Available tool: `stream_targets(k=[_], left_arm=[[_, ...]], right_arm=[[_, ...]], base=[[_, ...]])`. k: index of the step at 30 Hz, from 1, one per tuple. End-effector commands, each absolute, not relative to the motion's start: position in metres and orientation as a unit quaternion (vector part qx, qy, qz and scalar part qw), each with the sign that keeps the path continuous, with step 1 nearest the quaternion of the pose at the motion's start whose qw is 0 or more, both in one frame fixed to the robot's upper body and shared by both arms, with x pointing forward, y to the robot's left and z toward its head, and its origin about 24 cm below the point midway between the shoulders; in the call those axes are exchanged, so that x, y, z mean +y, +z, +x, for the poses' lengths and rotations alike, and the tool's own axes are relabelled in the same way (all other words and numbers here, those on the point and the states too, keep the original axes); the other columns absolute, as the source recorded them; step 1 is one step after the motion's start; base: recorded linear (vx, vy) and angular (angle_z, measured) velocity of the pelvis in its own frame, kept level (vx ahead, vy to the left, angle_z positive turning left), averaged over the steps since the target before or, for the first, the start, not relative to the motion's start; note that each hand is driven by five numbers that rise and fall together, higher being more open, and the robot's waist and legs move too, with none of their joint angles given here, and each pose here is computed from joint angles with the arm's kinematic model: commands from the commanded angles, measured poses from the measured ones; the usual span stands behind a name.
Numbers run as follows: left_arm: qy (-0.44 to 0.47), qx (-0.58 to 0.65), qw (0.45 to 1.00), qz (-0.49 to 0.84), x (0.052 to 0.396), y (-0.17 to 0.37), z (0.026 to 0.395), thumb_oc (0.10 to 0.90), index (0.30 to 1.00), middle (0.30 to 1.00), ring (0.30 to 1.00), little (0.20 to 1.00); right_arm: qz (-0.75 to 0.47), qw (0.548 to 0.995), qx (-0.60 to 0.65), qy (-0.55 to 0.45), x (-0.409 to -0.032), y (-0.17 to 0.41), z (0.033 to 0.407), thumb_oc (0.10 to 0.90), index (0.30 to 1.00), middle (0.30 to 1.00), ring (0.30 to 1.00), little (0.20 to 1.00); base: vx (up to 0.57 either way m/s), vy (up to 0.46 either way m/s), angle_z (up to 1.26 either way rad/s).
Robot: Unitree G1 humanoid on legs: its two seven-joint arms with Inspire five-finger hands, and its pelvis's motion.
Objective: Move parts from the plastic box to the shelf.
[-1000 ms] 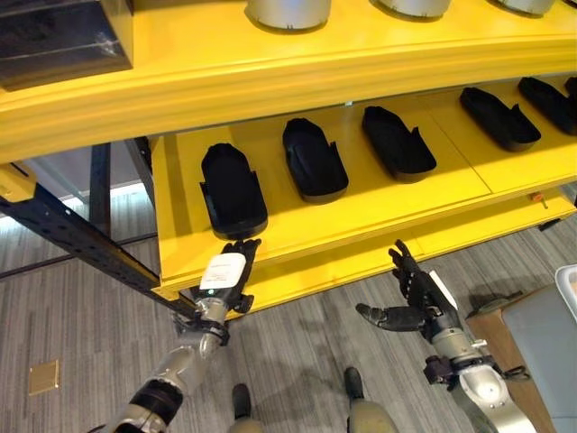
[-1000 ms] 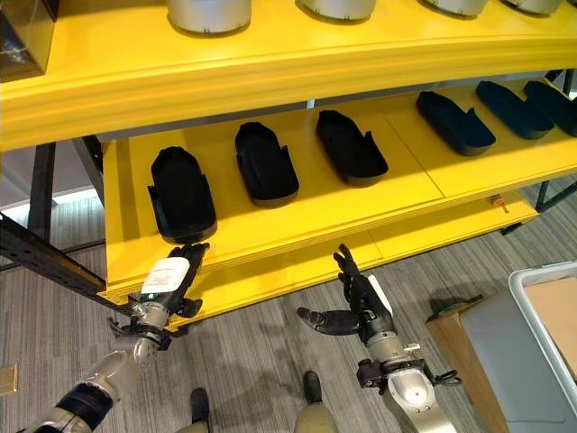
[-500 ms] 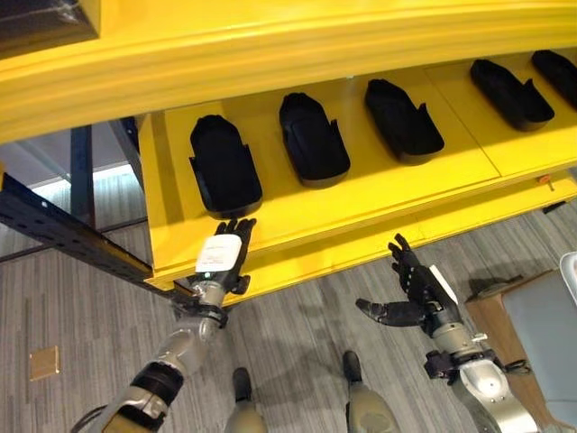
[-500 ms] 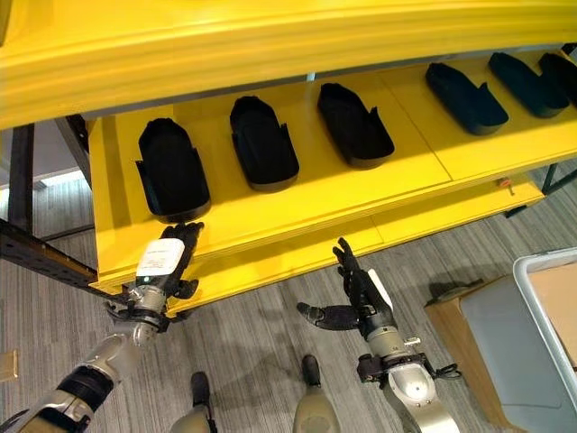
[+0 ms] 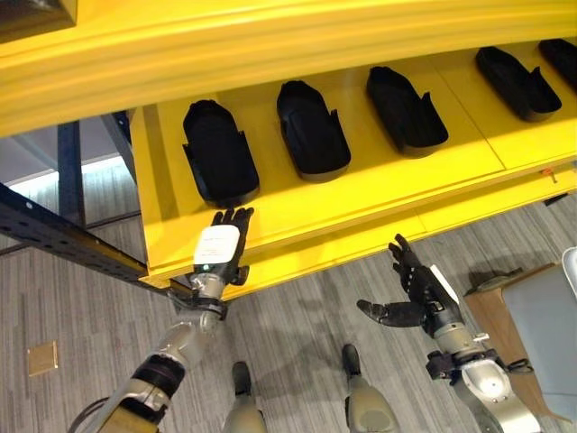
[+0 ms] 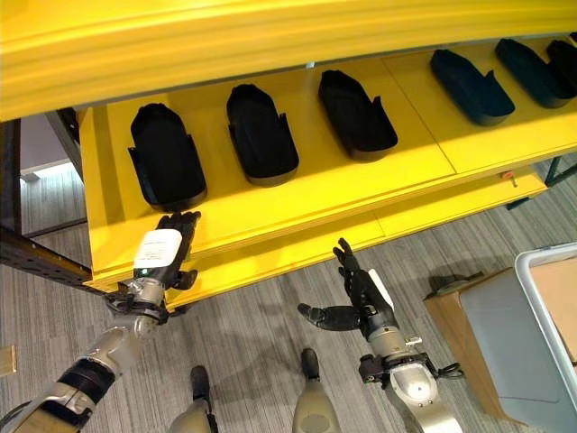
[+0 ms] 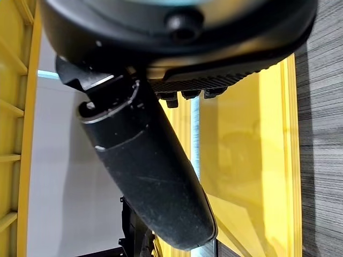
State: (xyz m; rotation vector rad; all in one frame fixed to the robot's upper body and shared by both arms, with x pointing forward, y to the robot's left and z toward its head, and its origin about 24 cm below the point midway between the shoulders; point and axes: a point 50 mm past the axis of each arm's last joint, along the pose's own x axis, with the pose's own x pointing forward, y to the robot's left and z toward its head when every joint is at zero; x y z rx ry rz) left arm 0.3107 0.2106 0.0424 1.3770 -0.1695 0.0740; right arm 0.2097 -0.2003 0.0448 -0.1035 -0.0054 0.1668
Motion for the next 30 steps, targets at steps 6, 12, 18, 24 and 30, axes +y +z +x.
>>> stream_targets(k=[6,12,18,24,30], left_arm=[[0.089,-0.087,0.748,0.652,0.234,0.076,0.336,0.900,1.000,1.000,1.000,1.000],[0.095,-0.085,0.744,0.656,0.237,0.080,0.340,0.900,1.000,1.000,1.000,1.000],[0.093,-0.087,0.741,0.659,0.236,0.082,0.343,0.900,1.000,1.000,1.000,1.000],[0.082,-0.086,0.750,0.651,0.234,0.075,0.337,0.900,1.000,1.000,1.000,1.000],[0.057,-0.054,0.771,0.632,0.241,0.046,0.306,0.900,1.000,1.000,1.000,1.000]], right_arm=[[-0.035,0.981,-0.158,0.107,-0.194,0.102,0.220,0.900,1.000,1.000,1.000,1.000],[-0.036,0.981,-0.158,0.111,-0.194,0.102,0.220,0.900,1.000,1.000,1.000,1.000],[-0.036,0.980,-0.161,0.113,-0.193,0.103,0.221,0.900,1.000,1.000,1.000,1.000],[-0.038,0.979,-0.163,0.113,-0.193,0.104,0.221,0.900,1.000,1.000,1.000,1.000],[-0.034,0.981,-0.163,0.099,-0.196,0.104,0.221,0.900,1.000,1.000,1.000,1.000]], base=[[0.00,0.000,0.00],[0.00,0.000,0.00],[0.00,0.000,0.00],[0.00,0.000,0.00],[0.00,0.000,0.00]])
